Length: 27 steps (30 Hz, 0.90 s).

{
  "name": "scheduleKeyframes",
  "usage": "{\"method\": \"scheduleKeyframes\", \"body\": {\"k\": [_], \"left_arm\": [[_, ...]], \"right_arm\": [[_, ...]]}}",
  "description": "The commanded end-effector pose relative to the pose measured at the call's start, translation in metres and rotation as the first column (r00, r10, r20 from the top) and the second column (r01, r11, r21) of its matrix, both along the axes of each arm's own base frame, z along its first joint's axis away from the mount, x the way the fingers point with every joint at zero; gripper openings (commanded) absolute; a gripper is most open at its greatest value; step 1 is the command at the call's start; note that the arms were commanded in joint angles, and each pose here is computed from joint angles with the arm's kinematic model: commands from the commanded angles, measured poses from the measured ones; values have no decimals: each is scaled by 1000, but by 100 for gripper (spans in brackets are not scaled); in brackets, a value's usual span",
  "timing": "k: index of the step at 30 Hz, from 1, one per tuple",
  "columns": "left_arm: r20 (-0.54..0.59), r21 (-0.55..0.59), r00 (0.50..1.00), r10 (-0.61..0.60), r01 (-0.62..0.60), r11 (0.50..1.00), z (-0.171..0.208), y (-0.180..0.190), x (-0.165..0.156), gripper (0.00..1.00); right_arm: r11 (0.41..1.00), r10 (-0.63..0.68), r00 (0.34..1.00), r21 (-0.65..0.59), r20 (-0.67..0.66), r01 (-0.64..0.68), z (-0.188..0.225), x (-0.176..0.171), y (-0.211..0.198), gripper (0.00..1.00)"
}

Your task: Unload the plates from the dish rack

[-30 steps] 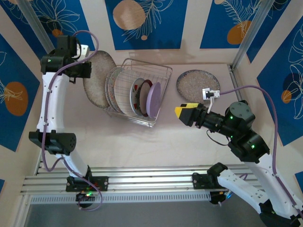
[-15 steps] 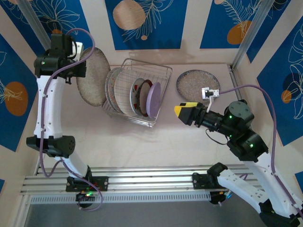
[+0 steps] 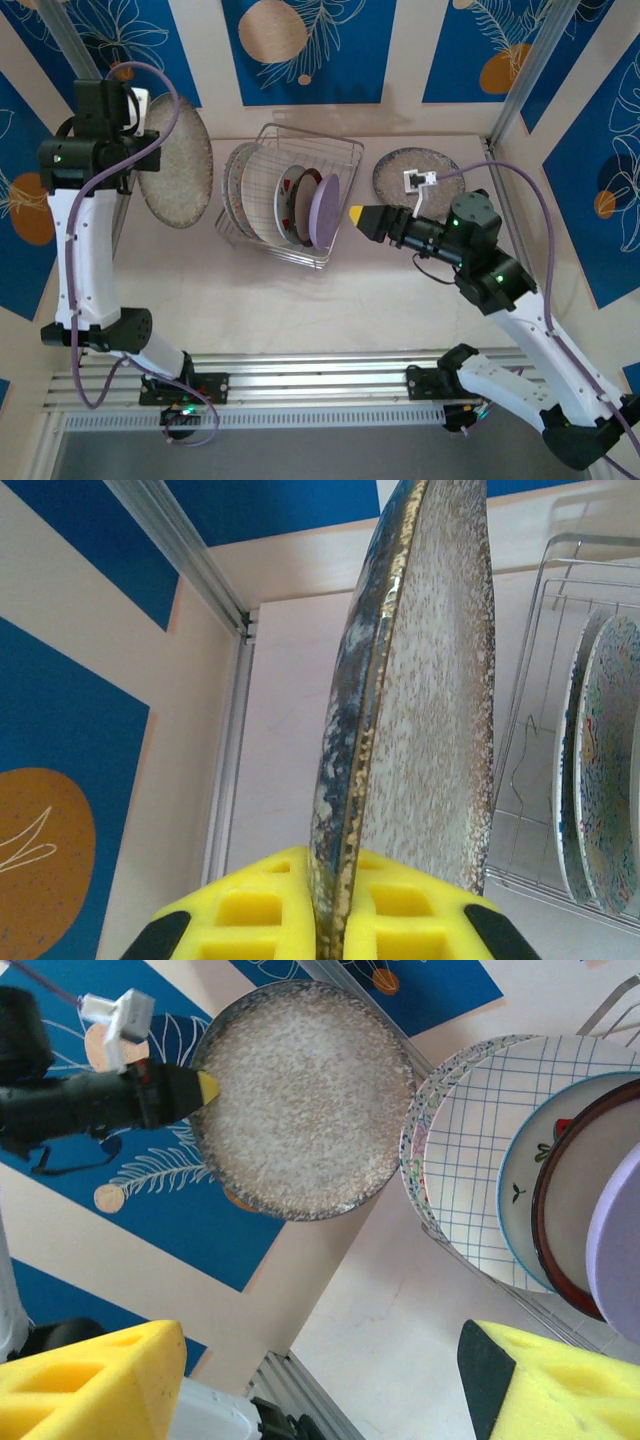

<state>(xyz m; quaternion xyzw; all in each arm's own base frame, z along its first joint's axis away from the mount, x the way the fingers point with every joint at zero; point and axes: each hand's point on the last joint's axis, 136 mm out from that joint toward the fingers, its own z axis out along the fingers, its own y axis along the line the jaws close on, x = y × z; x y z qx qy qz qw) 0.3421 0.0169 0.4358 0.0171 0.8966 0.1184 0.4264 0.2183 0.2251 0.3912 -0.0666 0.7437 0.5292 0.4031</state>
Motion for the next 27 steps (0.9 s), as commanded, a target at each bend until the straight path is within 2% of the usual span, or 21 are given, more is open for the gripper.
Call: {"method": "scheduleKeyframes", "body": {"k": [1, 8, 17, 27], "left_arm": [[286, -57, 957, 54, -40, 998, 77, 6, -27, 0], [305, -75, 949, 85, -65, 995, 85, 13, -69, 0], [309, -190, 949, 65, -5, 982, 83, 1, -118, 0], [335, -361, 941, 55, 73, 930, 87, -20, -133, 0]], "right_arm": [[998, 4, 1000, 56, -2, -4, 6, 9, 9, 73], [995, 34, 999, 91, -41, -30, -5, 29, 39, 73], [984, 156, 983, 100, -99, -146, -39, 36, 108, 77], [957, 282, 933, 138, -224, -256, -77, 33, 174, 84]]}}
